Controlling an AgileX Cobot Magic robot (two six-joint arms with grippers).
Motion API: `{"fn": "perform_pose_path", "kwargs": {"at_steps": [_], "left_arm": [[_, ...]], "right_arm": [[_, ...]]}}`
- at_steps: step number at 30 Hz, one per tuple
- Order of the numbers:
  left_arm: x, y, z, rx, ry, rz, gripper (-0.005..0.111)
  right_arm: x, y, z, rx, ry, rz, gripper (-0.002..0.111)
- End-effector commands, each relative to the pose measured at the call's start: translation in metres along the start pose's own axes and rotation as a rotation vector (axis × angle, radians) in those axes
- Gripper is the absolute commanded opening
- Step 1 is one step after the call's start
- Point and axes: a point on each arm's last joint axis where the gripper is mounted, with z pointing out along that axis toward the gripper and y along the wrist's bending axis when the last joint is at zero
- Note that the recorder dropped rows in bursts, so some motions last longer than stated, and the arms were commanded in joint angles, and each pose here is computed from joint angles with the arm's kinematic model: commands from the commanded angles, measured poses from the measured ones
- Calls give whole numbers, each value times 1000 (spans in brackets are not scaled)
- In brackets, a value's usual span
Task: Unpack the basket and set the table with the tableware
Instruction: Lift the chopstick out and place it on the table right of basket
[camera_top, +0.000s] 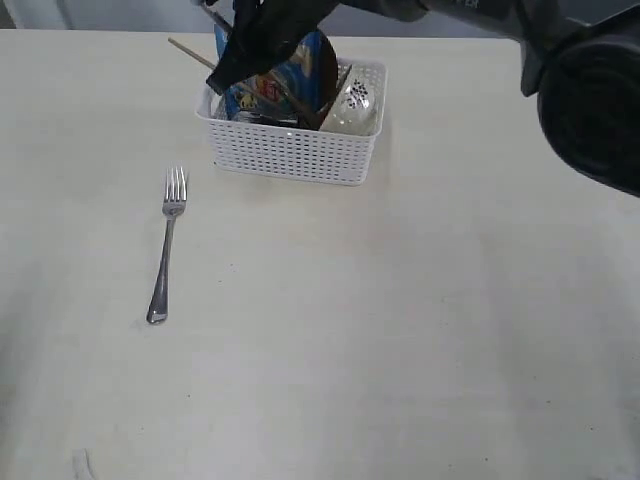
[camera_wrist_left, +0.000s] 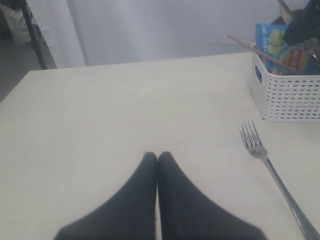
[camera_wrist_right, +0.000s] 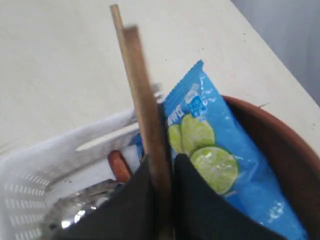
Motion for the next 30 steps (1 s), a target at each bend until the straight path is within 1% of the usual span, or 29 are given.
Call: {"fn": "perform_pose_path", "kwargs": {"at_steps": [1,13,20,23,28,30], "left_arm": [[1,0,0,4,-1,1,0],[1,0,0,4,-1,3,0],[1,0,0,4,-1,3,0],[1,0,0,4,-1,3,0],[1,0,0,4,-1,3,0],[1,0,0,4,-1,3,0]], "right_arm": [[-6,-1,-17,-17,5,42,0],[-22,-6,-48,-1,-44,40,0],[-34,-9,-80,3,-65,38,0],[-37,-9,-100,-9,-49,72,0],[-34,-8,-136,-27,61,178,0],[-34,-9,-149,-21,84,185,0]]}}
